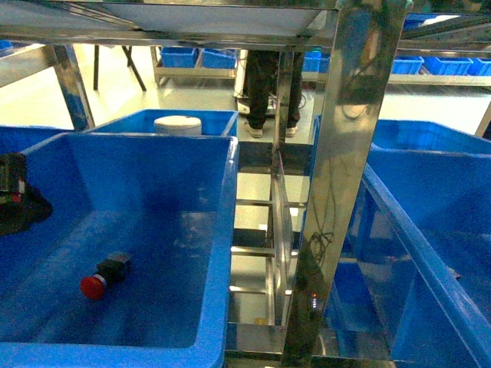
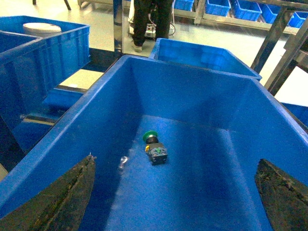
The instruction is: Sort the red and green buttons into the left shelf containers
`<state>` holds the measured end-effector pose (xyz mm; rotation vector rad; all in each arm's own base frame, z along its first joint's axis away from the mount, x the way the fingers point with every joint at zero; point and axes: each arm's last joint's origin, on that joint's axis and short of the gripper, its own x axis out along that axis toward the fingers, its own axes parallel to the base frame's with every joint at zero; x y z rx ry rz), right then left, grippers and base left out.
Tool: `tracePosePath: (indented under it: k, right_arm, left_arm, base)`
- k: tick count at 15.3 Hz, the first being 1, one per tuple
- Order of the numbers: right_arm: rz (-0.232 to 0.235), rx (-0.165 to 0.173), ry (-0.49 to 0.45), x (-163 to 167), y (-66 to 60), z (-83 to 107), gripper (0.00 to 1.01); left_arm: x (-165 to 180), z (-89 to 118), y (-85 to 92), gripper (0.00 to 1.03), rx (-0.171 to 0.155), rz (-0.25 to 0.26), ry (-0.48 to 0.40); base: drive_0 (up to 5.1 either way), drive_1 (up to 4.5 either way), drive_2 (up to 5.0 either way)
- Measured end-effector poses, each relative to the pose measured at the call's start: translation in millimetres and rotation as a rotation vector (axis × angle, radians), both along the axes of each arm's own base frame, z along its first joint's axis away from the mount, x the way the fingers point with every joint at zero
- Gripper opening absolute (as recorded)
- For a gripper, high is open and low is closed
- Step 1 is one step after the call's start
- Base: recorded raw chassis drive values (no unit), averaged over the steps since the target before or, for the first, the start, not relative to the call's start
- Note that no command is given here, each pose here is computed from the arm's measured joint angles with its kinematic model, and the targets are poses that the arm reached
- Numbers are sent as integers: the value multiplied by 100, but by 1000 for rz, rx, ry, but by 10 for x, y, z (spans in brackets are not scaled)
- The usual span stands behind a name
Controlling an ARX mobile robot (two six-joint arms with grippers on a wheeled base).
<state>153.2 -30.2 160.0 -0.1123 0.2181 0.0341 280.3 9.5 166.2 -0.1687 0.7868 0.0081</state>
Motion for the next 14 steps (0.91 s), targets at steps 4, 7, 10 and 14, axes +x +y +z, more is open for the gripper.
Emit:
tracePosePath:
  k: [4, 7, 10, 14]
  right_arm:
    - [0, 0, 0, 0, 0, 0, 98]
    - [0, 0, 0, 0, 0, 0, 98]
    - [0, 0, 0, 0, 0, 0, 98]
    - [0, -1, -1, 0, 0, 1, 98]
  left_arm:
    - [-582, 126, 11, 98, -96, 68, -38]
    - [-991, 349, -15, 98, -160, 108, -193]
    - [-1365, 511, -62, 98, -129, 147, -331]
    - [-1559, 720, -67, 98, -29, 164, -558]
  base:
    - [0, 0, 0]
    - [0, 0, 0]
    - [0, 0, 0]
    - [0, 0, 0]
